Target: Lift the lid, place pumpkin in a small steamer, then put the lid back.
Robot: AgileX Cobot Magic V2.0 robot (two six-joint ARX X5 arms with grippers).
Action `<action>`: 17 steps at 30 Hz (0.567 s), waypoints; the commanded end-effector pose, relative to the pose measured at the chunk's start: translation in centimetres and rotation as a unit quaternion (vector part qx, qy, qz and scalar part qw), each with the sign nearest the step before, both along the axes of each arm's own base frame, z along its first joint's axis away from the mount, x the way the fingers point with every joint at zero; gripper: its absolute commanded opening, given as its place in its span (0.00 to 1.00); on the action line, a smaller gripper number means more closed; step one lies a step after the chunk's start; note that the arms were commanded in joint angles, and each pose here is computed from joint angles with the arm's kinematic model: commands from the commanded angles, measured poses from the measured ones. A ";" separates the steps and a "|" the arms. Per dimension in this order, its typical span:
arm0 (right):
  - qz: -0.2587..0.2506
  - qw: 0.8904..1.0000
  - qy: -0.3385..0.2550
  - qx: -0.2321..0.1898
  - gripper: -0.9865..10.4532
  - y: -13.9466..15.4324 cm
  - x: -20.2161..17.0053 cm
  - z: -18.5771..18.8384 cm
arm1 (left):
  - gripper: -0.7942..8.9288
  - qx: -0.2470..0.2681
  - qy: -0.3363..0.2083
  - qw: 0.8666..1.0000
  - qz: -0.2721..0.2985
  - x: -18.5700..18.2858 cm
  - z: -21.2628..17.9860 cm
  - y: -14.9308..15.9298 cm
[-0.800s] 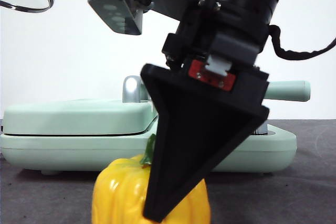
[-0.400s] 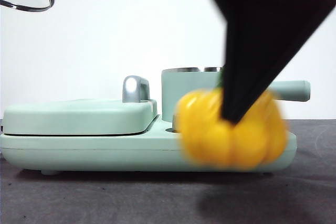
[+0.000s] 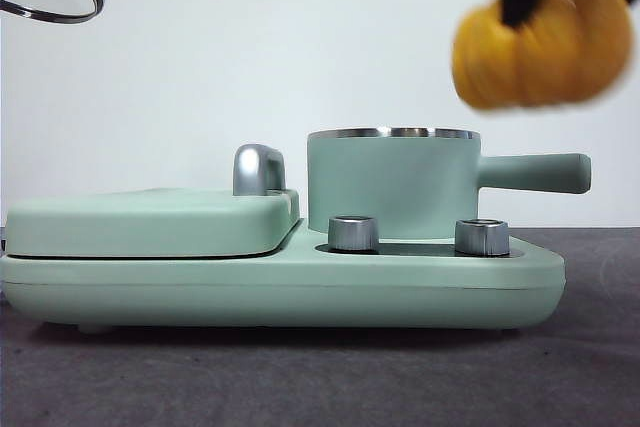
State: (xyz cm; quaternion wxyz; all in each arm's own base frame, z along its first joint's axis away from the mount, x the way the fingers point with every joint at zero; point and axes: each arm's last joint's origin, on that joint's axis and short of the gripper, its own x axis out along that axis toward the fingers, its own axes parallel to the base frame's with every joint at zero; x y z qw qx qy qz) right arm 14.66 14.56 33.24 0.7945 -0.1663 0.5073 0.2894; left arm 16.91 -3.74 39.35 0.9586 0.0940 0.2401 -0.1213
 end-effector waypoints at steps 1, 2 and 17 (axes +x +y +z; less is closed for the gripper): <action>-0.020 0.999 -0.016 0.035 0.41 0.3 1.5 1.9 | 0.09 0.000 -0.020 1.000 -0.001 0.3 0.7 -0.1; -0.026 0.998 -0.021 0.044 0.41 0.3 2.3 2.5 | 0.09 0.000 -0.019 1.000 -0.001 0.4 0.6 -0.1; -0.038 0.996 -0.056 0.055 0.41 3.0 14.6 2.9 | 0.09 0.002 -0.012 1.000 -0.002 0.8 0.4 -0.2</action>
